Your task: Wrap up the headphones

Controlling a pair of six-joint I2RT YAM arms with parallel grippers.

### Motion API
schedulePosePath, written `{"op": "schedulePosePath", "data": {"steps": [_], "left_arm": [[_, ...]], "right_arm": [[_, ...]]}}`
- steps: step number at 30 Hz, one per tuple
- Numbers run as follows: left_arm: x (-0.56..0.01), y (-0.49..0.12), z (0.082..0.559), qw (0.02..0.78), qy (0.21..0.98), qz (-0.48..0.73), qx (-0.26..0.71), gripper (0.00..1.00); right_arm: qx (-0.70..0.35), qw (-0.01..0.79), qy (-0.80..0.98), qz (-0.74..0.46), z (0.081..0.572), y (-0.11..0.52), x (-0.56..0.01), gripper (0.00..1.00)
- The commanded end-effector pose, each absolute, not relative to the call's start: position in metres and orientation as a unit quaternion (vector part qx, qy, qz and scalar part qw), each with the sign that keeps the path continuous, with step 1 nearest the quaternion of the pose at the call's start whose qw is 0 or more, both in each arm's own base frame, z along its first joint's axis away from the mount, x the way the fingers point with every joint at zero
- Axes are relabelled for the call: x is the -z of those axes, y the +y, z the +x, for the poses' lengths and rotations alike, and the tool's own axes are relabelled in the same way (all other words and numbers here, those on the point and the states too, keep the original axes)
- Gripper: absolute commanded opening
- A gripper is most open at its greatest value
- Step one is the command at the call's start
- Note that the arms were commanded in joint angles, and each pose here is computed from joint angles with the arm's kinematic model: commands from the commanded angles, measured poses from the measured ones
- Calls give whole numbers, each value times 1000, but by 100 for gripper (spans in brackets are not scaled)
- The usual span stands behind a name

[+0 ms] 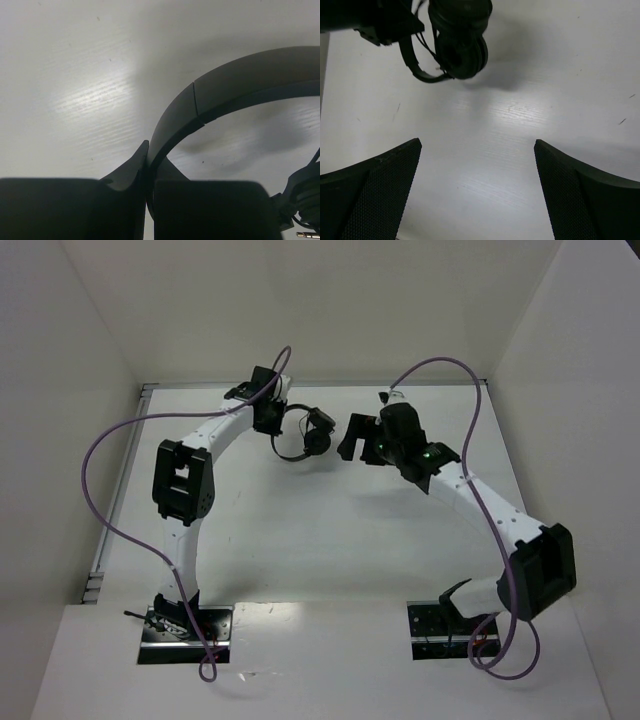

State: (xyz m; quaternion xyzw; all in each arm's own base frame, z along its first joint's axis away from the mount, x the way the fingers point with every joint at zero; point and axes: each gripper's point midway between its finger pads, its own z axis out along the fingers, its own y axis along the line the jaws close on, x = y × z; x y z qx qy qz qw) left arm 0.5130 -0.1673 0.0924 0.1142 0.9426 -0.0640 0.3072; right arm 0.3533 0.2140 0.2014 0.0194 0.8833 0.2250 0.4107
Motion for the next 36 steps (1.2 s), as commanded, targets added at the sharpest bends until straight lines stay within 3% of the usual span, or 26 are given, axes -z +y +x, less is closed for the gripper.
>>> {"op": "schedulePosePath", "data": {"steps": [1, 11, 21, 28, 33, 36], "left_arm": [[-87, -170, 500, 292, 943, 144, 74, 0], [-58, -153, 448, 232, 956, 172, 42, 0], [-37, -144, 424, 185, 965, 188, 9, 7], [-35, -138, 419, 181, 967, 177, -5, 23], [-45, -138, 423, 197, 966, 170, -6, 24], [-52, -139, 427, 206, 965, 165, -3, 31]], "right_arm": [[-202, 467, 861, 20, 355, 194, -218, 100], [-148, 472, 869, 1, 347, 173, -204, 100], [-142, 472, 870, 0, 344, 166, -191, 100], [-161, 473, 866, -9, 343, 174, -192, 100], [-169, 469, 867, -14, 344, 178, -193, 100], [-175, 471, 864, -16, 344, 180, -194, 100]]}}
